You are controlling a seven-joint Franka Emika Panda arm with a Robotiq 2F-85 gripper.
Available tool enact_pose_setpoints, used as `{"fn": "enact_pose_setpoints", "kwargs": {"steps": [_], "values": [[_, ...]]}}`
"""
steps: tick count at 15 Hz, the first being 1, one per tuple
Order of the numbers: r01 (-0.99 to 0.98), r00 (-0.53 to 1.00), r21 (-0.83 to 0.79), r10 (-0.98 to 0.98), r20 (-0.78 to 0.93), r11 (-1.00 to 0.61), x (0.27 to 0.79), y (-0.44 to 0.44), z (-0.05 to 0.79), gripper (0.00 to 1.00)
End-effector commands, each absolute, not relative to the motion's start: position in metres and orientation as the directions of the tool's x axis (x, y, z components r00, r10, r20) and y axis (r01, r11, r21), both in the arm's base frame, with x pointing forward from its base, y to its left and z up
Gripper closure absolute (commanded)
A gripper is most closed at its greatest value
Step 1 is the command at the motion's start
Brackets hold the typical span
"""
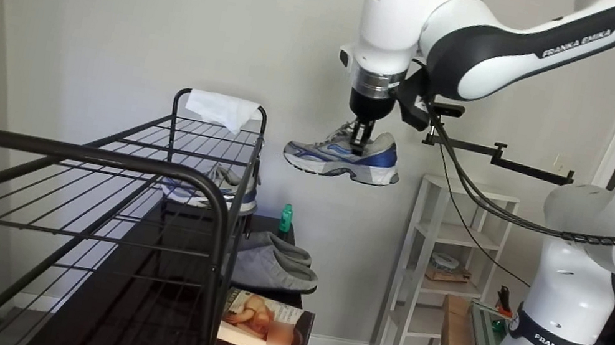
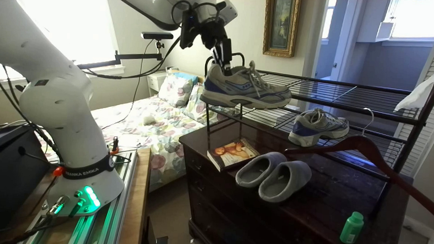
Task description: Put the green bottle on the countertop then move the sneaker from the top shelf to the bottom shelf.
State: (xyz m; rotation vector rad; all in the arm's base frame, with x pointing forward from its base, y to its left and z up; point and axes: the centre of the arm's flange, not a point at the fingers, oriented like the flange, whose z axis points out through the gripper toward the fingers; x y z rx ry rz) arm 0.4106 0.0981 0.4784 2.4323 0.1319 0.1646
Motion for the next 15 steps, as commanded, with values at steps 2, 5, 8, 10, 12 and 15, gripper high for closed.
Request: {"fn": "enact_pose_setpoints", "kwargs": {"steps": [2,5,8,10,12,15], "values": [[0.047,0.986,0.6,0.132,0.098,-0.798,0.353,0.053,0.456,0.97],[0.108,0.955,0.604,0.251,0.157,-0.789,0.39,0.026,0.434,0.97],[0.212,0.892,0.558,0.393,0.226,-0.802,0.445,0.009,0.43,0.97],[0.265,0.844,0.525,0.458,0.28,-0.809,0.481,0.018,0.423,0.97],[0.227,0.853,0.511,0.422,0.306,-0.829,0.494,0.049,0.4,0.97],[0.248,0.868,0.483,0.414,0.275,-0.84,0.487,0.087,0.367,0.97]]}}
